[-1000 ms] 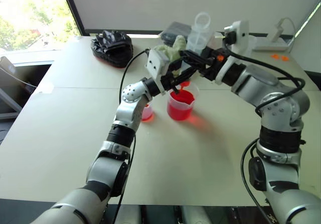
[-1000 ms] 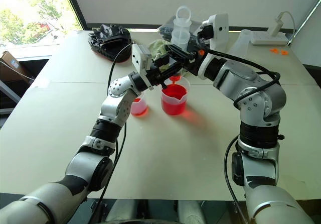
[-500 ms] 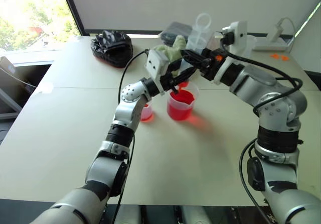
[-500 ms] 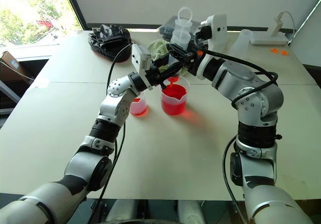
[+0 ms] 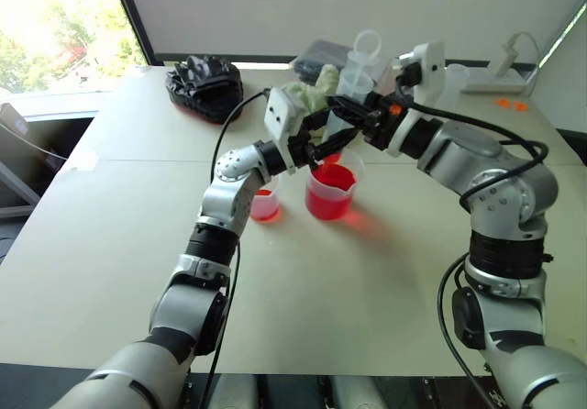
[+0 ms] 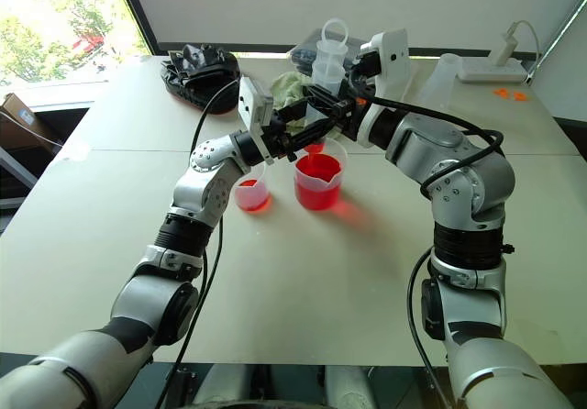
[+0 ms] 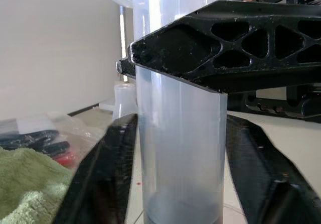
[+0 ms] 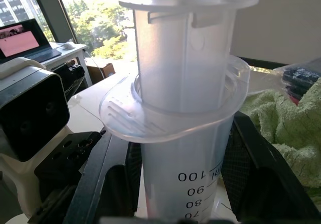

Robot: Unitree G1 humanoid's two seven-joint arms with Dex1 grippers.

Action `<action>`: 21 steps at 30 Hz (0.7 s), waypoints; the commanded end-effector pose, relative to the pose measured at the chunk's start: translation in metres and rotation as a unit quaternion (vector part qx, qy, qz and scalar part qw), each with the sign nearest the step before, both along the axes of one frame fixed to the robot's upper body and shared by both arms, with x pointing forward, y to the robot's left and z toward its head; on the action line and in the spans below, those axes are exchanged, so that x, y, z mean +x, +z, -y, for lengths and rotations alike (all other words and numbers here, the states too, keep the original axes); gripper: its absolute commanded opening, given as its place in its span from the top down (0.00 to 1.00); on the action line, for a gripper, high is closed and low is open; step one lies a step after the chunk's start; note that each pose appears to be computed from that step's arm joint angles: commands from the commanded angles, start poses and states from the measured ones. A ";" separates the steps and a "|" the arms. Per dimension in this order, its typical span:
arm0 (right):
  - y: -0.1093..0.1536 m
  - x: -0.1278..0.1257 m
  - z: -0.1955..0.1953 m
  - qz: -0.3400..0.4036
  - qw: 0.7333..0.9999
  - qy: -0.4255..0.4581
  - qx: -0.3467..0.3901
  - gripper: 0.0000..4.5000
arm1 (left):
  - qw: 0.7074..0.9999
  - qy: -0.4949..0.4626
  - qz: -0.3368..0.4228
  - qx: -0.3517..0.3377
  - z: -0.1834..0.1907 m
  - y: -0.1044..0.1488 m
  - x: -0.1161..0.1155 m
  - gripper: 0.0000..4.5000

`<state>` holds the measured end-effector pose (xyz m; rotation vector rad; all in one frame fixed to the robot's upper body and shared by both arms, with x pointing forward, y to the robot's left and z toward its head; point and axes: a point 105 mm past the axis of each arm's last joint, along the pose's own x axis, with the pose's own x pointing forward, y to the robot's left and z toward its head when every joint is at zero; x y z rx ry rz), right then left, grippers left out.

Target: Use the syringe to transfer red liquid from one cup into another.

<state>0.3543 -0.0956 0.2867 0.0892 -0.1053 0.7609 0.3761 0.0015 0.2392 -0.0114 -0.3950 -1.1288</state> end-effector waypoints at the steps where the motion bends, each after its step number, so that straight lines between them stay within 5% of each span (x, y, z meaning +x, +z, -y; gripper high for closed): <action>1: 0.019 -0.006 0.000 0.039 0.999 0.005 0.008 0.63 | 0.999 -0.017 0.044 -0.007 0.001 0.021 -0.009 0.13; 11: 0.018 -0.002 0.003 0.042 0.999 -0.004 -0.005 0.63 | 0.997 -0.057 0.039 0.019 -0.022 0.039 -0.016 0.13; 21: 0.037 -0.006 -0.003 0.107 0.991 0.016 -0.076 0.63 | 0.998 -0.013 0.042 -0.049 -0.082 0.112 -0.011 0.13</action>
